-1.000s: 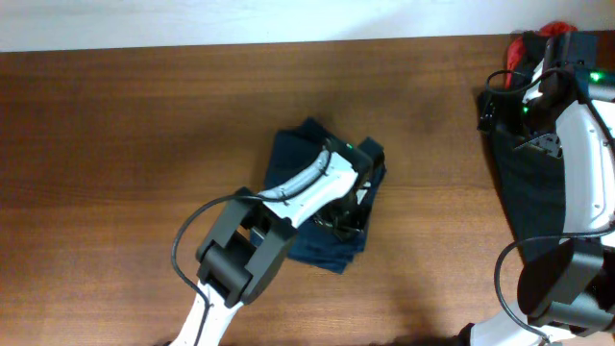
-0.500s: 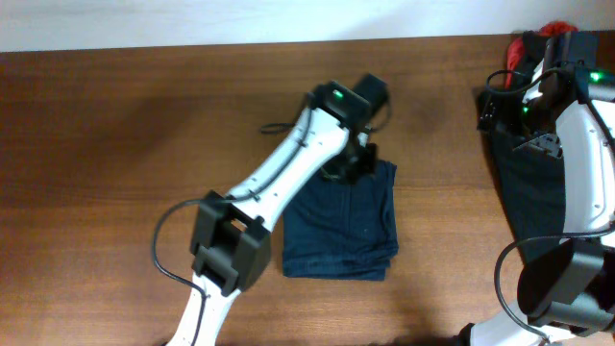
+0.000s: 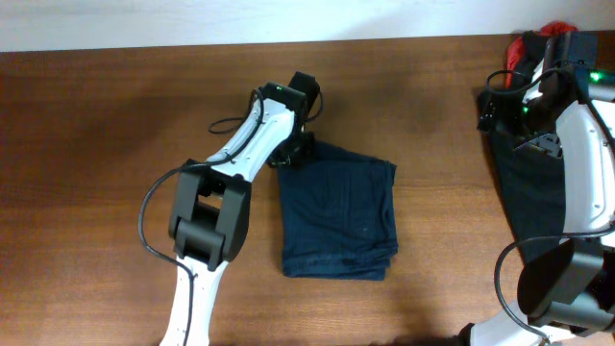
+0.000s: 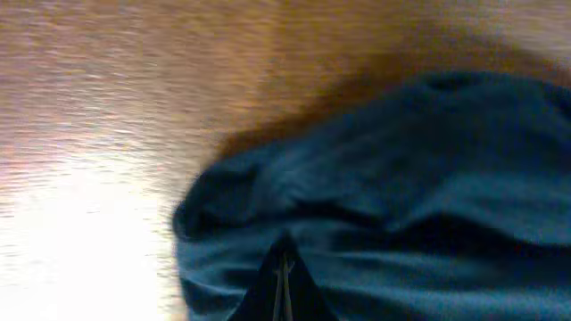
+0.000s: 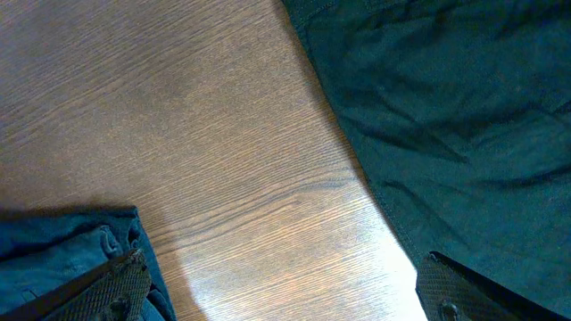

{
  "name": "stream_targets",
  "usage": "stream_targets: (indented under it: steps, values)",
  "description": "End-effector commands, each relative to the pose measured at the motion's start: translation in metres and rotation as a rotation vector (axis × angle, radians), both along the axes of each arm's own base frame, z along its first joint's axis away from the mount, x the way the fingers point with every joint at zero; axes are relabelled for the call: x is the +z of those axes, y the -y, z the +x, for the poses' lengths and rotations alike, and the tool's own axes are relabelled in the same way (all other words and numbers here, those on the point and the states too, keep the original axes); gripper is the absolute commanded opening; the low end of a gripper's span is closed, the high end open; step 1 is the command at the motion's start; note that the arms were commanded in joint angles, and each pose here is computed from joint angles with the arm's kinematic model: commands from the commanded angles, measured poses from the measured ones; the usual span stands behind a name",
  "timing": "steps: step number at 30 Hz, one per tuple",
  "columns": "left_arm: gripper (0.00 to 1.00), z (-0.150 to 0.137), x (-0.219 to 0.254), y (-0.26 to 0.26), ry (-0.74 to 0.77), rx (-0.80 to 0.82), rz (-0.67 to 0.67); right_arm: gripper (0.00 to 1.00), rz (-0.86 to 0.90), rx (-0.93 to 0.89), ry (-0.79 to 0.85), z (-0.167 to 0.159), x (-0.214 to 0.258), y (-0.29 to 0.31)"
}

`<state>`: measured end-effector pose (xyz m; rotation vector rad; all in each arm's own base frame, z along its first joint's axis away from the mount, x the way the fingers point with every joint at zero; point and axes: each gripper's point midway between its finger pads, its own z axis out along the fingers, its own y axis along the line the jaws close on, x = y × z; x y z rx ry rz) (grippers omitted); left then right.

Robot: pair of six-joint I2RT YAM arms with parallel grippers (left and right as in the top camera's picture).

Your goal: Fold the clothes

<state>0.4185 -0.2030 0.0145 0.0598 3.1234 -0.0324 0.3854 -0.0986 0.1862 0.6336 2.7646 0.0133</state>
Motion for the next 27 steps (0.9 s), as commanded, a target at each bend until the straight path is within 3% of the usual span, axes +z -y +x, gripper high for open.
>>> stream_targets:
  steps: [1, 5, 7, 11, 13, 18, 27]
  values:
    - [0.01, 0.01, 0.008, -0.022, 0.058, 0.052, 0.13, 0.99, -0.011, -0.005, 0.023, 0.001, 0.009, 0.003]
    - [0.0, 0.004, 0.101, -0.022, 0.107, 0.077, 0.099, 0.99, -0.011, -0.005, 0.023, 0.001, 0.009, 0.003]
    - [0.0, -0.019, 0.138, -0.019, 0.091, 0.066, 0.07, 0.99, -0.011, -0.005, 0.023, 0.001, 0.009, 0.003]
    - [0.01, -0.062, 0.142, -0.009, -0.047, -0.005, 0.065, 0.99, -0.011, -0.005, 0.023, 0.001, 0.009, 0.003]
    - [0.0, -0.081, 0.143, 0.023, -0.125, -0.114, -0.08, 0.99, -0.011, -0.005, 0.023, 0.001, 0.009, 0.003]
    - [0.01, -0.125, 0.109, 0.038, -0.26, -0.206, -0.01, 0.99, -0.011, -0.005, 0.023, 0.001, 0.009, 0.003]
    - [0.01, -0.183, -0.006, -0.004, -0.459, -0.125, 0.132, 0.99, -0.011, -0.005, 0.023, 0.001, 0.009, 0.003]
